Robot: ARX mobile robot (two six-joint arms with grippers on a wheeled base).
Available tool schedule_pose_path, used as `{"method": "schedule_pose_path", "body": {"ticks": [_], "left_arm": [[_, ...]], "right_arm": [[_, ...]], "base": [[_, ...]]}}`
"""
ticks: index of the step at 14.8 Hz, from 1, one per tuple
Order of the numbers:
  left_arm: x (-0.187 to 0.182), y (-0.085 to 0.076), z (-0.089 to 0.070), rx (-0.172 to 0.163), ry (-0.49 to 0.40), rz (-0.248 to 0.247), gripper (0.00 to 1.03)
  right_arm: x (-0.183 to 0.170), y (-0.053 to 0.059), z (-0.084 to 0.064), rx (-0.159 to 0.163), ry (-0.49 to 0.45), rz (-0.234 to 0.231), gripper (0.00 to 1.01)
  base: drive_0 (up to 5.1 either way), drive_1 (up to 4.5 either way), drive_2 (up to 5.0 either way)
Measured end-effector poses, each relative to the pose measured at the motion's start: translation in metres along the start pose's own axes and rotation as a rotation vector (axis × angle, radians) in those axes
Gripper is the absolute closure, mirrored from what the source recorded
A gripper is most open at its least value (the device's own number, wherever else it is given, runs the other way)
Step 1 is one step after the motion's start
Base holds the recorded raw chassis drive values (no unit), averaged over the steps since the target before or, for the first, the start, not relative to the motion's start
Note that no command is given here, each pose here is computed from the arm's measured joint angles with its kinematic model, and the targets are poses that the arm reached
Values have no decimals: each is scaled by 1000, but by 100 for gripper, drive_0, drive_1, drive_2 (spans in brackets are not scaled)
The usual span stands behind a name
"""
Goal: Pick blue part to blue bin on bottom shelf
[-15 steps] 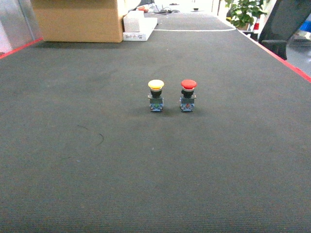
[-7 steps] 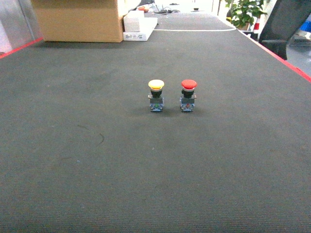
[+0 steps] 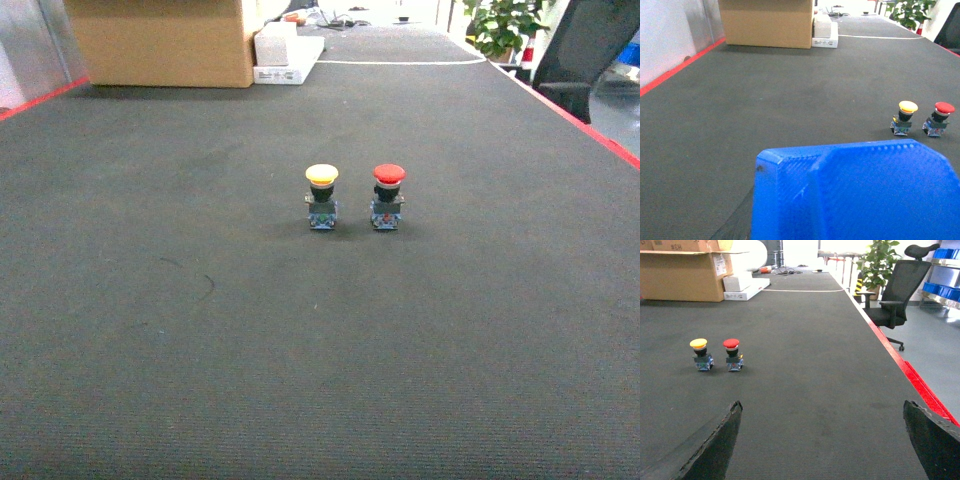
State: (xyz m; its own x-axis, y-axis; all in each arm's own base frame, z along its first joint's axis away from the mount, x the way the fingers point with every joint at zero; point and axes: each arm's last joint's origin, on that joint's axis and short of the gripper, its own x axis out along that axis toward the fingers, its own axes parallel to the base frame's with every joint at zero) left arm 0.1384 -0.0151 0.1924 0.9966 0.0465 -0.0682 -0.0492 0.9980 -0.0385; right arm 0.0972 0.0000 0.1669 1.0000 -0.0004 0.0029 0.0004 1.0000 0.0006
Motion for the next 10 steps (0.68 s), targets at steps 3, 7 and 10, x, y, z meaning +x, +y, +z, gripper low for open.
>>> {"method": "schedule_pose_path", "body": {"ticks": [3, 7, 10], "left_arm": [[0, 0, -1, 1, 5, 0, 59], [0, 1, 0, 0, -2, 8, 59], [0, 0, 0, 0, -1, 6, 59]], "right_arm": [[0, 0, 0, 0, 2, 0, 3], [0, 0, 0, 0, 0, 0, 3], [0, 0, 0, 0, 0, 0, 3]], "base": [[1, -281, 283], [-145, -145, -145], [-161, -161, -161]]}}
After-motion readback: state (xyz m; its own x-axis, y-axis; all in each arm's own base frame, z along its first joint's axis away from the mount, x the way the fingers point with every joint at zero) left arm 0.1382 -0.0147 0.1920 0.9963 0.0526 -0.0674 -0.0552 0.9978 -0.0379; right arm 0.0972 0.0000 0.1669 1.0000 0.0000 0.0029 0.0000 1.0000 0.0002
